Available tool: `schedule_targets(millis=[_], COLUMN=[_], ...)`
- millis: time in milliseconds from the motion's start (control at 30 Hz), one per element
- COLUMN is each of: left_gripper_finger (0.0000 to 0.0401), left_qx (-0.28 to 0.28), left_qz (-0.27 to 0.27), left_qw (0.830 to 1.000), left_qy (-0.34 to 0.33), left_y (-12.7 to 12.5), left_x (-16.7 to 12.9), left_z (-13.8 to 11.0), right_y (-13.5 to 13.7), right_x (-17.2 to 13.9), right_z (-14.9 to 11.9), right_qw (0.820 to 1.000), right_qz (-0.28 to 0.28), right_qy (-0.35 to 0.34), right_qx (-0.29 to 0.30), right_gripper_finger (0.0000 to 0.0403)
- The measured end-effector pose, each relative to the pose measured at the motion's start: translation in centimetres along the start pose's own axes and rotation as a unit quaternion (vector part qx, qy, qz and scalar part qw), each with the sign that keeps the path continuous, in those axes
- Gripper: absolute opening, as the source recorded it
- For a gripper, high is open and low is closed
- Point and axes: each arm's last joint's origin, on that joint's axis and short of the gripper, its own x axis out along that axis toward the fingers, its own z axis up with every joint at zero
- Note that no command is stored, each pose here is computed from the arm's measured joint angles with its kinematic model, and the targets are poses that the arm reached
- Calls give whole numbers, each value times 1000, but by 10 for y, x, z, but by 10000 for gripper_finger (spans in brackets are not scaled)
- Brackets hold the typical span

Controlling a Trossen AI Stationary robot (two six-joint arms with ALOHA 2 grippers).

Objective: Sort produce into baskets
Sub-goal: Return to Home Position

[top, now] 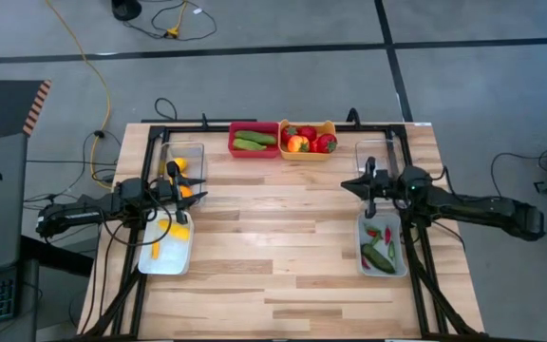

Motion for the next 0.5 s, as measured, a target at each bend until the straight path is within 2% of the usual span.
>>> schedule_targets(millis=[500], left_gripper_finger=[158], left_qx=[0], left_qz=[0], left_qw=[1000], left_qy=[0], left_y=[0], left_x=[0], left_z=[0], right_y=[4], right_x=[-3], right_z=[-3], right_qw=[1000], right_qz=[-24], right_qy=[19], right_qx=[-7], right_gripper_finger=[51])
